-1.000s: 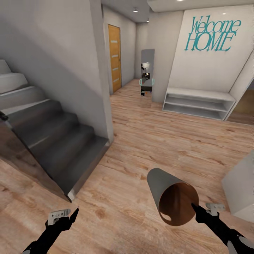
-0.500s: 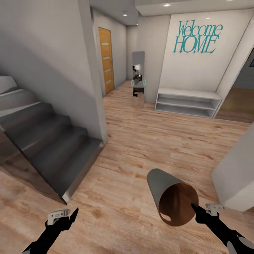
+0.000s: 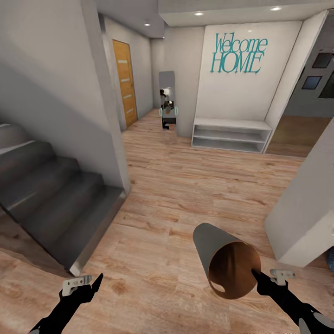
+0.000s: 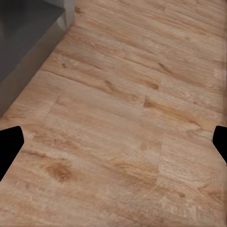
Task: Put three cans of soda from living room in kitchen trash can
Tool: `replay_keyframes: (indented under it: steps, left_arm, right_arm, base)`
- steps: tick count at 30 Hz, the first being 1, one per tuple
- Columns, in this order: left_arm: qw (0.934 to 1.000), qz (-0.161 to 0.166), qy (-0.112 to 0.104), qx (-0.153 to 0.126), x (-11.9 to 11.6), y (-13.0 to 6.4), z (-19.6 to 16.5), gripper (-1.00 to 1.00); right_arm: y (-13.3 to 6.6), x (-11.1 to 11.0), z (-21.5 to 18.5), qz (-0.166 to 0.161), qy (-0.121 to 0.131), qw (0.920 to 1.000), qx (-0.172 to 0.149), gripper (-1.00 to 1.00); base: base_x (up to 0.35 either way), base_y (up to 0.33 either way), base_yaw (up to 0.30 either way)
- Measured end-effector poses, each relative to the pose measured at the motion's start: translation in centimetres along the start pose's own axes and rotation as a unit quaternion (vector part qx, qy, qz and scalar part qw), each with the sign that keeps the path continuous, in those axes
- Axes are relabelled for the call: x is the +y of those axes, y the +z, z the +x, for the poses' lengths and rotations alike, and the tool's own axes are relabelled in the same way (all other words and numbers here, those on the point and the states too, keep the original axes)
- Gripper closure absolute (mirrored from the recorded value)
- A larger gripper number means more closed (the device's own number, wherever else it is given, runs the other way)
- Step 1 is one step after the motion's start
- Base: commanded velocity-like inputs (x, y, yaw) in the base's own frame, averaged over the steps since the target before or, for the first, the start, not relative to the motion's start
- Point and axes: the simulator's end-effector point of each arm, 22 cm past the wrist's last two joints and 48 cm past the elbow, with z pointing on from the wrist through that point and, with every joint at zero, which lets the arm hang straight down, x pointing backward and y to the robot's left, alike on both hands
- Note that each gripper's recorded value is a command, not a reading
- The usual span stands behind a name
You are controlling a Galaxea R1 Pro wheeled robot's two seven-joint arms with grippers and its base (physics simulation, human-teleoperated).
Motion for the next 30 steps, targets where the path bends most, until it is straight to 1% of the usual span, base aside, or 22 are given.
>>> replay_keyframes:
  steps: [9,20,25,30]
  left_arm:
    - [1.0,0.001,0.0,-0.005,-0.1,-0.1,-0.44,-1.0]
    - [1.0,0.002,0.001,-0.009,-0.19,-0.19,-0.81,-1.0]
    - [1.0,0.002,0.001,-0.009,-0.19,-0.19,-0.83,-1.0]
    - [1.0,0.002,0.0,-0.007,-0.14,-0.13,-0.62,-1.0]
  right_arm:
    - [-0.13,0.07,-0.44,-0.001,-0.001,1.0,-0.005,1.0]
    - [-0.22,0.12,-0.67,0.0,-0.002,1.0,-0.006,1.0]
    - [-0.25,0.02,-0.84,0.002,0.0,1.0,-0.009,1.0]
    - [-0.14,0.19,-0.43,0.0,0.004,1.0,-0.004,1.0]
  base:
    - [0.005,0.0,-0.192]
    - [0.088,0.0,-0.198]
    - [0.068,0.0,-0.094]
    - [0.008,0.0,-0.088]
